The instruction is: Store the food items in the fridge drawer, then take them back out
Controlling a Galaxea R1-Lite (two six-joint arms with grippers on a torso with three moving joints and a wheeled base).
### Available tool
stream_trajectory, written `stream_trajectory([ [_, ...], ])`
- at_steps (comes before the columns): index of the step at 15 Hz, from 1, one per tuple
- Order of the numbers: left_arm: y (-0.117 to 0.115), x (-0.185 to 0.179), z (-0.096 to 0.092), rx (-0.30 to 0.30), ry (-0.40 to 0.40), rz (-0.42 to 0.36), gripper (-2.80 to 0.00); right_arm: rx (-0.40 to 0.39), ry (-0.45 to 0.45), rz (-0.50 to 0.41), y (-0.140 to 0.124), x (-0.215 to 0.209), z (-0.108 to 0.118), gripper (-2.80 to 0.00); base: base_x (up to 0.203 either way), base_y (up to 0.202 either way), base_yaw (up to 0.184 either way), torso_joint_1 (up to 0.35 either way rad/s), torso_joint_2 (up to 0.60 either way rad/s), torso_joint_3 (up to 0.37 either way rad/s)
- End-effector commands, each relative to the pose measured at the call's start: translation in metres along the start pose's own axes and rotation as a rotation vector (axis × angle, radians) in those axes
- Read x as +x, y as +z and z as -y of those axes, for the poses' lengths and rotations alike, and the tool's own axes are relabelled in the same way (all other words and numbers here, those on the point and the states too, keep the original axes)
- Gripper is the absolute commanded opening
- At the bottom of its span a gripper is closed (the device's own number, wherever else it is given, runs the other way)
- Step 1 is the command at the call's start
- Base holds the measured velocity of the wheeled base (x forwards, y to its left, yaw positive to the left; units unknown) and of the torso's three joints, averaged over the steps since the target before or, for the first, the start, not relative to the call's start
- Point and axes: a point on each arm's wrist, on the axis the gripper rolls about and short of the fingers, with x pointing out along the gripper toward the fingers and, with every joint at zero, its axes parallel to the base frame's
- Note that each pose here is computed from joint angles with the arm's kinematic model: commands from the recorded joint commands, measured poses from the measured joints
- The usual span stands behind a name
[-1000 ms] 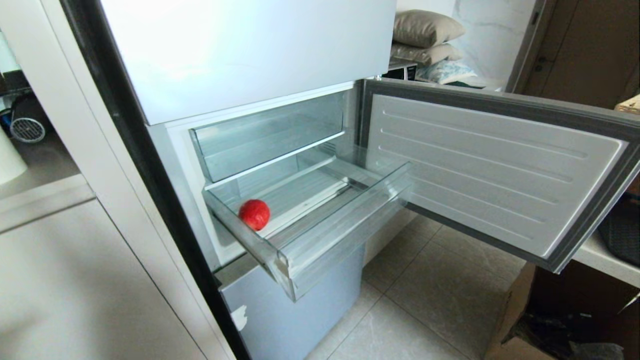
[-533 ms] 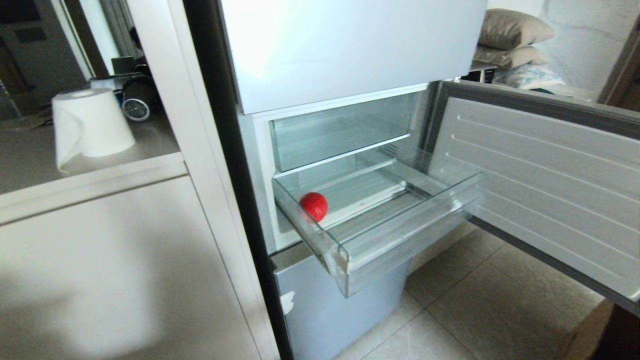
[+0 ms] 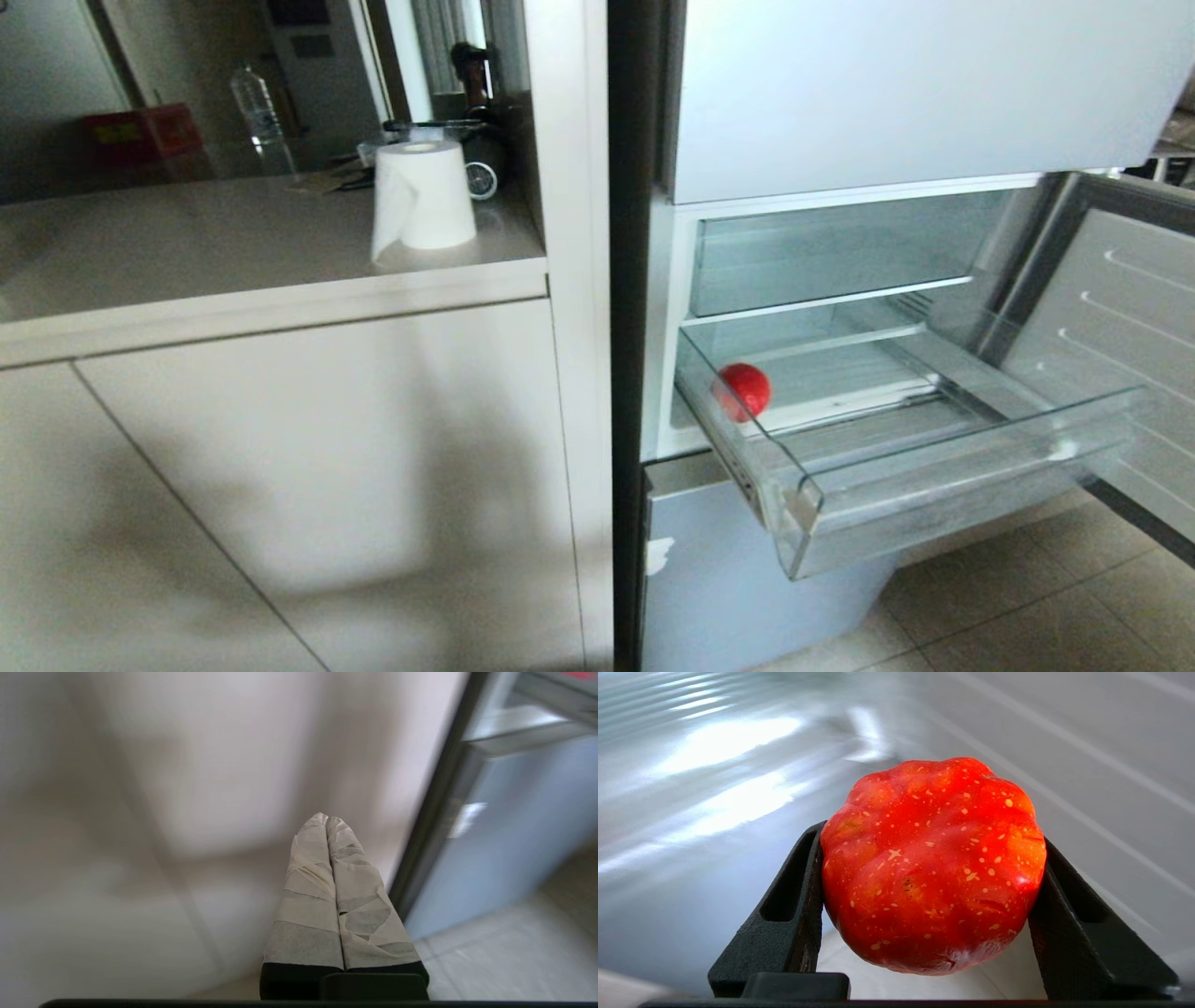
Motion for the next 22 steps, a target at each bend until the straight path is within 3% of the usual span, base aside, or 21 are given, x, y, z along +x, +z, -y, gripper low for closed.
stream_trajectory([
  [1,0.0,0.0,0.0,0.0,0.0,0.0,-2.8,-0.003,0.002,0.004,0.001,0.0,0.0,-2.8,-0.002,-0.009,0.174,-0.002,0.0,0.002],
  [5,0.0,0.0,0.0,0.0,0.0,0.0,-2.8,-0.023,0.001,0.022,0.005,0.001,0.001,-2.8,0.002,-0.009,0.177,0.001,0.01,0.004],
  [7,0.0,0.0,0.0,0.0,0.0,0.0,-2.8,-0.097,-0.007,0.069,0.011,0.005,0.004,-2.8,0.001,-0.008,0.138,-0.002,0.0,0.0],
  [10,0.0,0.0,0.0,0.0,0.0,0.0,-2.8,-0.162,0.05,0.172,0.039,0.023,0.0,-2.8,0.001,0.0,0.024,0.001,0.0,0.0],
  [11,0.0,0.0,0.0,0.0,0.0,0.0,-2.8,-0.16,0.056,0.166,0.048,0.034,-0.005,-2.8,0.0,0.0,0.0,0.0,0.0,0.0],
  [13,0.0,0.0,0.0,0.0,0.0,0.0,-2.8,-0.136,0.1,0.081,0.06,0.062,-0.024,-2.8,0.0,0.0,0.0,0.0,0.0,0.0],
  [16,0.0,0.0,0.0,0.0,0.0,0.0,-2.8,-0.118,0.194,-0.189,0.05,0.105,-0.053,-2.8,0.0,0.0,0.0,0.0,0.0,0.0],
  [18,0.0,0.0,0.0,0.0,0.0,0.0,-2.8,-0.082,0.226,-0.315,0.044,0.126,-0.064,-2.8,0.0,0.0,0.0,0.0,0.0,0.0],
  [20,0.0,0.0,0.0,0.0,0.0,0.0,-2.8,-0.052,0.256,-0.392,0.037,0.143,-0.074,-2.8,0.0,0.0,0.0,0.0,0.0,0.0],
  [22,0.0,0.0,0.0,0.0,0.0,0.0,-2.8,-0.047,0.265,-0.413,0.034,0.159,-0.078,-2.8,0.0,0.0,0.0,0.0,0.0,0.0],
])
